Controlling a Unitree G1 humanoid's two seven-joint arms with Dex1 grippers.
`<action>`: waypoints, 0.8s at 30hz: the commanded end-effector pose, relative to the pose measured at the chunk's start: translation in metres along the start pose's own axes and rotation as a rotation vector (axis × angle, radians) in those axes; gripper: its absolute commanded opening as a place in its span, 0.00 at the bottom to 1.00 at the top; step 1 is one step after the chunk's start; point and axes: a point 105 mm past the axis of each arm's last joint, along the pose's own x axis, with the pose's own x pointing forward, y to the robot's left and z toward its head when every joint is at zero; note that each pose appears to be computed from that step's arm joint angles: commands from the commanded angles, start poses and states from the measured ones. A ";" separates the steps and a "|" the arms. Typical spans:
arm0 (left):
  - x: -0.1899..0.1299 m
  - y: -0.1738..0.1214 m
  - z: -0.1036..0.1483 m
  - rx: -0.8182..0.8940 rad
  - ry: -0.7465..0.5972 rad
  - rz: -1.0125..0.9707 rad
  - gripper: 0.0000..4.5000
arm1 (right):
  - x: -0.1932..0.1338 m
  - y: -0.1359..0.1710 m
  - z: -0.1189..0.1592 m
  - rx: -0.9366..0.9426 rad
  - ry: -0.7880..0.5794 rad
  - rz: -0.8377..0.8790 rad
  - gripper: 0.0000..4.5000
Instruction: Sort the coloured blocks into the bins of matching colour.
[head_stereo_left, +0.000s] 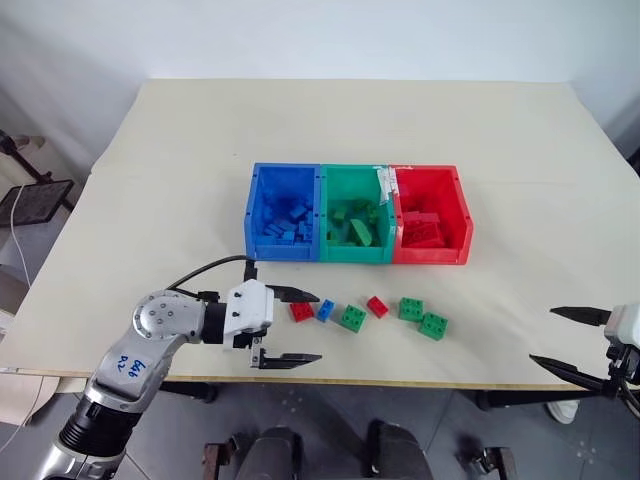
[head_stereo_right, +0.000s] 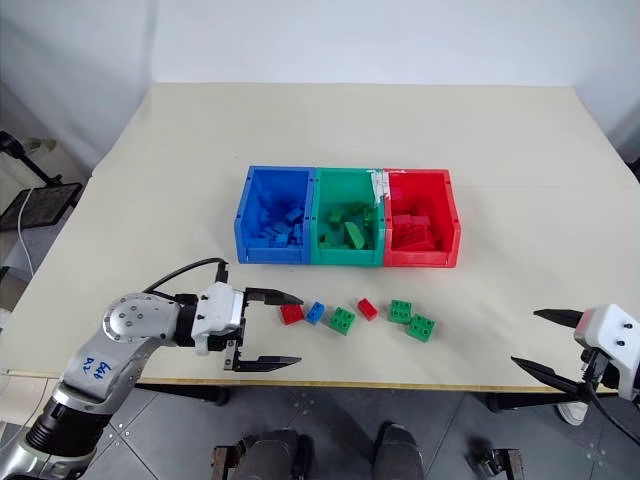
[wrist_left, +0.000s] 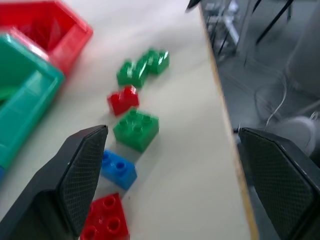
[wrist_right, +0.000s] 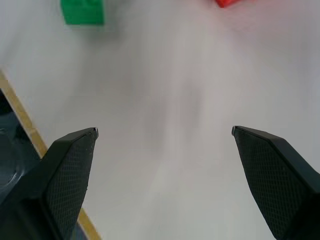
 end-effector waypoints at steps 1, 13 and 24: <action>-0.004 -0.006 0.011 0.043 -0.047 -0.010 0.99 | 0.028 0.017 0.031 0.010 -0.033 0.143 1.00; -0.036 -0.007 -0.005 -0.040 -0.033 0.070 1.00 | 0.096 0.037 0.043 0.034 0.027 0.171 0.96; -0.037 -0.001 -0.004 -0.006 -0.060 0.108 1.00 | 0.100 0.052 0.042 0.018 0.037 0.187 0.32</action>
